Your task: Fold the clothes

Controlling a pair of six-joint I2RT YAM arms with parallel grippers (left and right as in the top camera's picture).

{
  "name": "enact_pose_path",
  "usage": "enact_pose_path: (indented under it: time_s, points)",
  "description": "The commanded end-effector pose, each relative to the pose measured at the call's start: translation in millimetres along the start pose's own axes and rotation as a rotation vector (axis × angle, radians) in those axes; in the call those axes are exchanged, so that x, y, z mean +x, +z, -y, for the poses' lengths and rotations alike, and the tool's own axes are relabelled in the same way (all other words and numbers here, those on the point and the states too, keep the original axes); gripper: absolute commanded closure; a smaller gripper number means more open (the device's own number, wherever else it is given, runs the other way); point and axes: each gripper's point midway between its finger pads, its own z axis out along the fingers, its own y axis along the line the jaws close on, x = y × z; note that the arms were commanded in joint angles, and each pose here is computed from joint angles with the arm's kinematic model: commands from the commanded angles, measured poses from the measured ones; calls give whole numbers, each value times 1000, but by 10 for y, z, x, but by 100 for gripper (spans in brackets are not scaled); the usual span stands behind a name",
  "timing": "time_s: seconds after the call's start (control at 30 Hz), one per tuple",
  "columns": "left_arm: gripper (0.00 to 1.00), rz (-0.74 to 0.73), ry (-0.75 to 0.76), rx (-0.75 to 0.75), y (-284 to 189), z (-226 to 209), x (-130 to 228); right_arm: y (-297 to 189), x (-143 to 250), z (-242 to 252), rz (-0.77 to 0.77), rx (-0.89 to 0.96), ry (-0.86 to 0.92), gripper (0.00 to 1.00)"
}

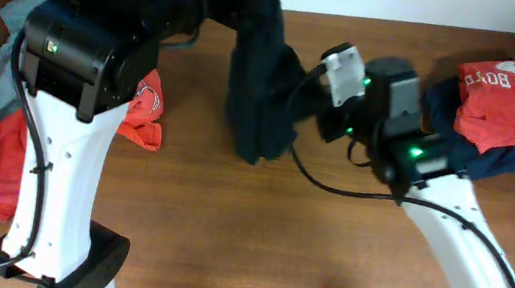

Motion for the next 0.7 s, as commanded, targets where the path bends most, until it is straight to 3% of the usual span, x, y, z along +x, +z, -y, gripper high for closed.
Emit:
enact_pose_path:
  time_s: [0.0,0.23,0.5,0.67]
  points:
    - [90,29,35,-109,-61,-233,-73,-521,-516,49,122,20,-2,96]
    - [89,51,45,-137,-290,-325,-138,-1122,-806,-11,107,16,30,96]
    - [89,181,77,-118,-1083,-110,-373,-1914,-1042,-135,138,9,70,96]
    - [93,124,77,-16,-1261,92,-196,-2262,-1142,-256,183,-30,61,96]
